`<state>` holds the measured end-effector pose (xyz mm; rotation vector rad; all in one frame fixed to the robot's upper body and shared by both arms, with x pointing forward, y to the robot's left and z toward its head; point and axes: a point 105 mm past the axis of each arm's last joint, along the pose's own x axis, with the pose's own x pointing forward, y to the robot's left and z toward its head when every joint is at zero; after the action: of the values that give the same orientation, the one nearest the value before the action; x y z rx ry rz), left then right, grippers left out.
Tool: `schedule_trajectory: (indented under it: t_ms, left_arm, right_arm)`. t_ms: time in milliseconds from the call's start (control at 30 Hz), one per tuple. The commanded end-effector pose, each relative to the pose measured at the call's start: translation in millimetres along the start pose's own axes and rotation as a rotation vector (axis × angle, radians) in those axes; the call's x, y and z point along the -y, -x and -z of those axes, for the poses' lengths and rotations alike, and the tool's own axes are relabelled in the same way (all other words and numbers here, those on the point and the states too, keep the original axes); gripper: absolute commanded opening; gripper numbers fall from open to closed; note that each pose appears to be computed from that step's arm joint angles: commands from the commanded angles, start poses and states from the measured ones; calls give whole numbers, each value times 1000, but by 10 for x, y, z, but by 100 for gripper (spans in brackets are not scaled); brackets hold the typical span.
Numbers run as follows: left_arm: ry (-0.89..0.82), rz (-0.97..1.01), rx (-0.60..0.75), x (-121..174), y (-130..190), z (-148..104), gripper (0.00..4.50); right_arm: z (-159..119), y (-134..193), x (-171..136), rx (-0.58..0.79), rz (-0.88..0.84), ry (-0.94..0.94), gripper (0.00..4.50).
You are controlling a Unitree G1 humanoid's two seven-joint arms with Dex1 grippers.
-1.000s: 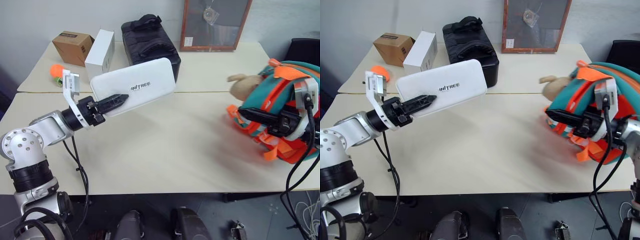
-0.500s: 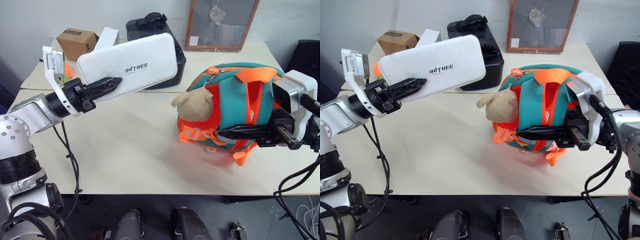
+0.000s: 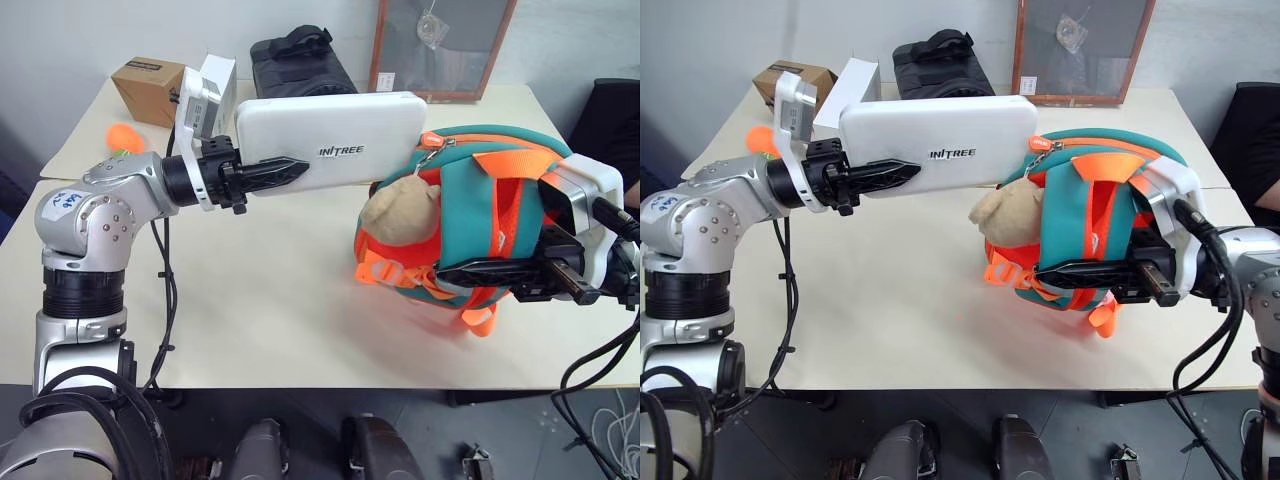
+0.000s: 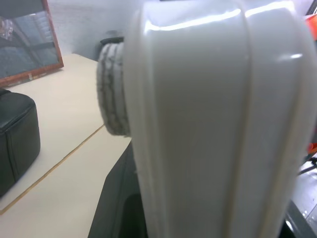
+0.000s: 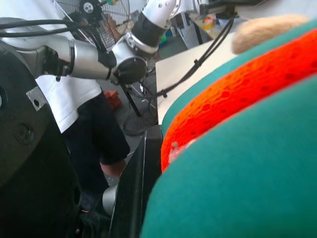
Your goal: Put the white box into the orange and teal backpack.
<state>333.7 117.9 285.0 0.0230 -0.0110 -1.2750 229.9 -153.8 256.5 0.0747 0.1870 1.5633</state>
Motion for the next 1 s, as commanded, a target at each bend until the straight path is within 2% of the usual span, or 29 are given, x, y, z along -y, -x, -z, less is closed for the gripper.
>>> schedule_trajectory:
  t_ms: [33, 200, 300, 633, 867, 1000]
  left_arm:
    - [-58, 105, -55, 114, 47, -42, 131]
    - [-81, 203, -149, 154, 108, 16, 131]
    - [-129, 241, -209, 112, 17, 59, 131]
    - [-275, 259, -172, -42, -713, 6, 131]
    - [-260, 332, -121, 119, -1195, 104, 131]
    - [-229, 329, -120, 199, -1540, 276, 131]
  right_arm:
    - [-120, 41, -104, 11, 0, 56, 2]
    - [-92, 66, -77, 7, 29, 57, 2]
    - [-78, 70, -74, 4, 33, 53, 2]
    - [-23, -35, -155, -19, -20, 47, 2]
    - [0, -82, -181, -16, -32, 46, 2]
    - [4, -121, -170, -5, -31, 50, 2]
